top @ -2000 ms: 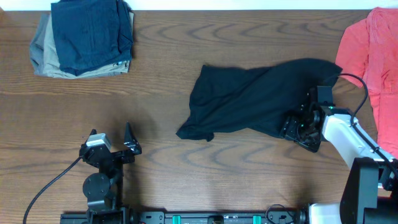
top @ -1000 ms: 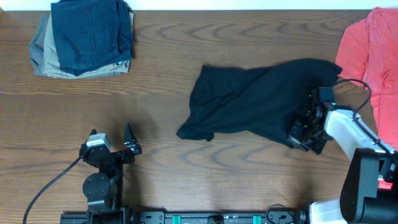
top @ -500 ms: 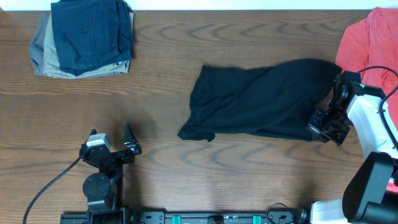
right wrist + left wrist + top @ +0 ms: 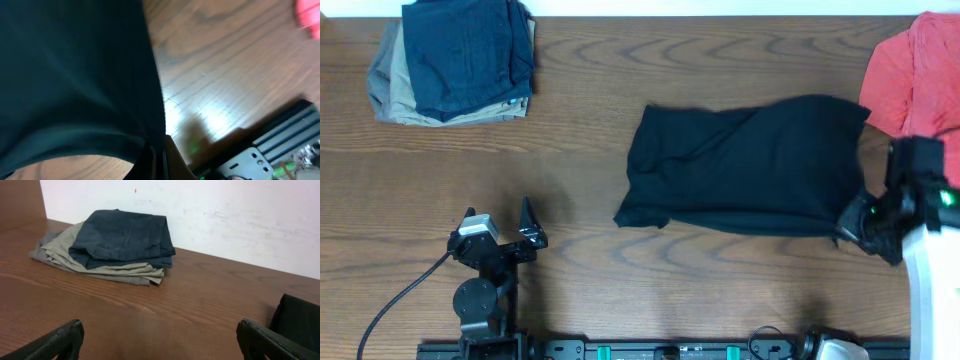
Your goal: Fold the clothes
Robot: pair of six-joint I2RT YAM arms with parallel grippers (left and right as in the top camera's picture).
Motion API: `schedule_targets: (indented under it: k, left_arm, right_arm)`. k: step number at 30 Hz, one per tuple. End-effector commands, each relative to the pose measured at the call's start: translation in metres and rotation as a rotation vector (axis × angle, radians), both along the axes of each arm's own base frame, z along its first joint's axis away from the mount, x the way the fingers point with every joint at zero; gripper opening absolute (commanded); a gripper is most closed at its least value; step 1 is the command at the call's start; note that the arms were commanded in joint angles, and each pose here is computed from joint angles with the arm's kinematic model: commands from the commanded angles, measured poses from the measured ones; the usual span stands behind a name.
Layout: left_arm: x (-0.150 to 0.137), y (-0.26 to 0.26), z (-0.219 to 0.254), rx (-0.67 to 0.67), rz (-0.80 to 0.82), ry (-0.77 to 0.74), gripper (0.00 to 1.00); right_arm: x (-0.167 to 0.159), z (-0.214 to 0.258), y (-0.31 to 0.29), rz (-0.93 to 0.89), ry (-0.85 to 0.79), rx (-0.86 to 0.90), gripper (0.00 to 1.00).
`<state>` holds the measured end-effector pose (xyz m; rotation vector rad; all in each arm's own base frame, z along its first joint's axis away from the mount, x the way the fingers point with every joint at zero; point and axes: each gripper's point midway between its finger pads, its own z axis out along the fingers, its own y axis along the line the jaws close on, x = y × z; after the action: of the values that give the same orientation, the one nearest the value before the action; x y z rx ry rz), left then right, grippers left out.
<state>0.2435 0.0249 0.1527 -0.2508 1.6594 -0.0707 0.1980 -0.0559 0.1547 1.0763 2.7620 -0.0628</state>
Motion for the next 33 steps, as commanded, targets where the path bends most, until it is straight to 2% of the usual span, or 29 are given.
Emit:
schedule_targets:
  k: [1, 6, 9, 12, 14, 17, 26, 33]
  left_arm:
    - [-0.001, 0.002, -0.016, 0.003, 0.010, 0.046, 0.98]
    - [-0.001, -0.001, -0.016, -0.011, -0.005, 0.045, 0.98]
    - [0.000, -0.016, -0.014, -0.115, -0.078, 0.035, 0.98]
    - [-0.001, -0.046, -0.012, -0.278, -0.232, 0.038, 0.98]
    - [-0.007, -0.072, -0.012, -0.308, -0.385, 0.064, 0.98]
    - [-0.016, -0.096, -0.015, -0.336, -0.534, 0.106, 0.98]
    - [-0.034, -0.133, -0.016, -0.404, -0.763, 0.255, 0.98]
    - [-0.032, -0.167, -0.010, -0.332, -0.920, 0.403, 0.98]
  right_arm:
    - [-0.015, 0.025, -0.011, -0.030, -0.089, -0.093, 0.01]
    - [-0.022, 0.043, -0.007, 0.007, -0.193, -0.113, 0.01]
    - [-0.023, 0.045, -0.006, 0.009, -0.203, -0.108, 0.01]
    - [-0.022, 0.043, -0.005, 0.011, -0.194, -0.098, 0.01]
    - [-0.020, 0.041, -0.005, 0.011, -0.183, -0.096, 0.01]
    - [-0.016, 0.036, -0.006, 0.013, -0.157, -0.090, 0.01]
    - [-0.005, 0.023, -0.001, 0.039, -0.109, -0.040, 0.01]
    - [-0.002, 0.023, 0.002, 0.052, -0.116, -0.021, 0.01]
